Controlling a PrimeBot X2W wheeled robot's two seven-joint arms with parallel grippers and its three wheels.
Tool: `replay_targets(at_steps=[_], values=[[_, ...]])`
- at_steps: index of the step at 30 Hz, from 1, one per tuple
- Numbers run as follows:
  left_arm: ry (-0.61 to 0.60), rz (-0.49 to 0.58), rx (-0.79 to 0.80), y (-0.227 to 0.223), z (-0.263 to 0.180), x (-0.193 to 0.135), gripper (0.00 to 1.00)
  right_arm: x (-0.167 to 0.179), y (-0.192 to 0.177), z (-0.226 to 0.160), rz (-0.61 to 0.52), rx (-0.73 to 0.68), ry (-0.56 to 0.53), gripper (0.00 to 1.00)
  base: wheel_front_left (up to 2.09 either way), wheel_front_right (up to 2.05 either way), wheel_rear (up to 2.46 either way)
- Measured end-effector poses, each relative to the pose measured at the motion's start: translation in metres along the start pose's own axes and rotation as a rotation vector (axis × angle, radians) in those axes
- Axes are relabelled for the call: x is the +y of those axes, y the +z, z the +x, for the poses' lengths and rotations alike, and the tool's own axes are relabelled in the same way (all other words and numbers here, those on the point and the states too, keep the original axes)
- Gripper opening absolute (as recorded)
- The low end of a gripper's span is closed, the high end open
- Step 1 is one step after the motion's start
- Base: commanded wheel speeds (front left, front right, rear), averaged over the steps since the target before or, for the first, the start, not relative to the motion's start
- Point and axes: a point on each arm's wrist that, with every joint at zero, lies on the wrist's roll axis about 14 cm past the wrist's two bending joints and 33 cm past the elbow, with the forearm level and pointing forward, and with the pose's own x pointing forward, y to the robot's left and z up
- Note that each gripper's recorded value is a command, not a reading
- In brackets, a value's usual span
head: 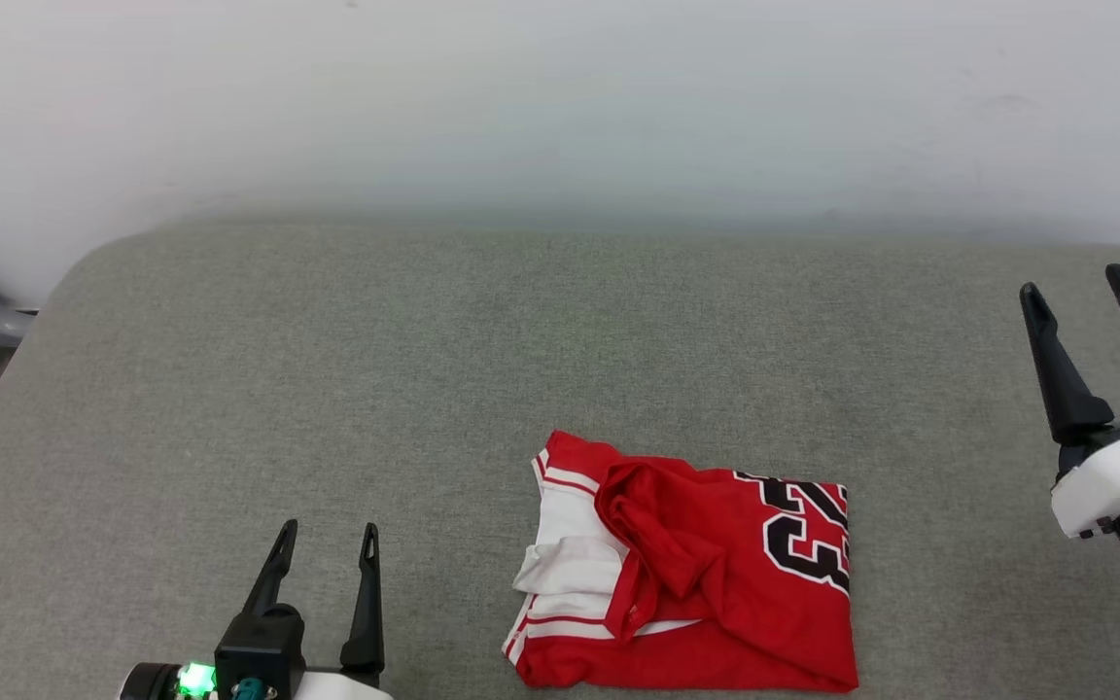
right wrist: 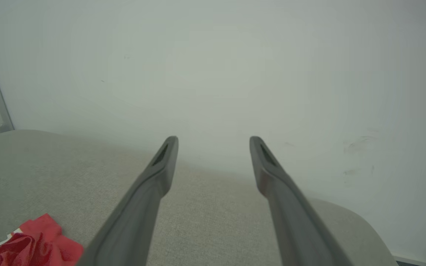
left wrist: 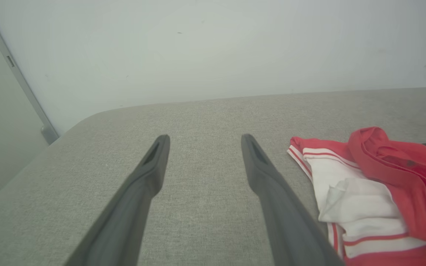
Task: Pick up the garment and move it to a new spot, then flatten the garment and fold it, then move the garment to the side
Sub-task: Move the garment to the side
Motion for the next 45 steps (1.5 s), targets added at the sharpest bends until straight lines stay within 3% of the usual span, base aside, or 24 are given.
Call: replay_targets(at_steps=[6, 11, 17, 30, 39, 40, 41, 42, 45], values=[[0.005, -0.001, 0.007, -0.002, 0.003, 0.002, 1.00, 0.010, -0.054, 0.003, 0.111, 0.365, 0.101, 1.00, 0.00, 0.00, 0.00], [0.006, -0.003, 0.014, -0.004, 0.008, 0.001, 1.00, 0.030, -0.105, -0.019, 0.233, 0.677, 0.189, 1.00, 0.00, 0.00, 0.00], [0.011, -0.005, 0.023, -0.007, 0.014, 0.002, 1.00, 0.059, -0.154, -0.051, 0.340, 0.931, 0.270, 1.00, 0.00, 0.00, 0.00], [0.044, 0.001, 0.064, -0.020, 0.021, 0.013, 1.00, 0.120, -0.217, -0.077, 0.483, 1.137, 0.363, 1.00, 0.00, 0.00, 0.00], [0.059, 0.002, 0.070, -0.022, 0.025, 0.017, 1.00, 0.145, -0.233, -0.077, 0.503, 1.141, 0.403, 1.00, 0.00, 0.00, 0.00], [0.061, 0.001, 0.069, -0.022, 0.026, 0.017, 1.00, 0.145, -0.233, -0.076, 0.491, 1.132, 0.407, 0.87, 0.00, 0.00, 0.00], [0.062, 0.000, 0.069, -0.022, 0.026, 0.018, 1.00, 0.145, -0.232, -0.074, 0.485, 1.119, 0.408, 0.07, 0.00, 0.00, 0.00], [0.062, 0.000, 0.069, -0.022, 0.026, 0.018, 1.00, 0.145, -0.232, -0.073, 0.481, 1.109, 0.410, 0.00, 0.00, 0.00, 0.00], [0.062, -0.002, 0.065, -0.021, 0.026, 0.017, 1.00, 0.143, -0.228, -0.069, 0.458, 1.070, 0.416, 0.00, 0.00, 0.00, 0.00]])
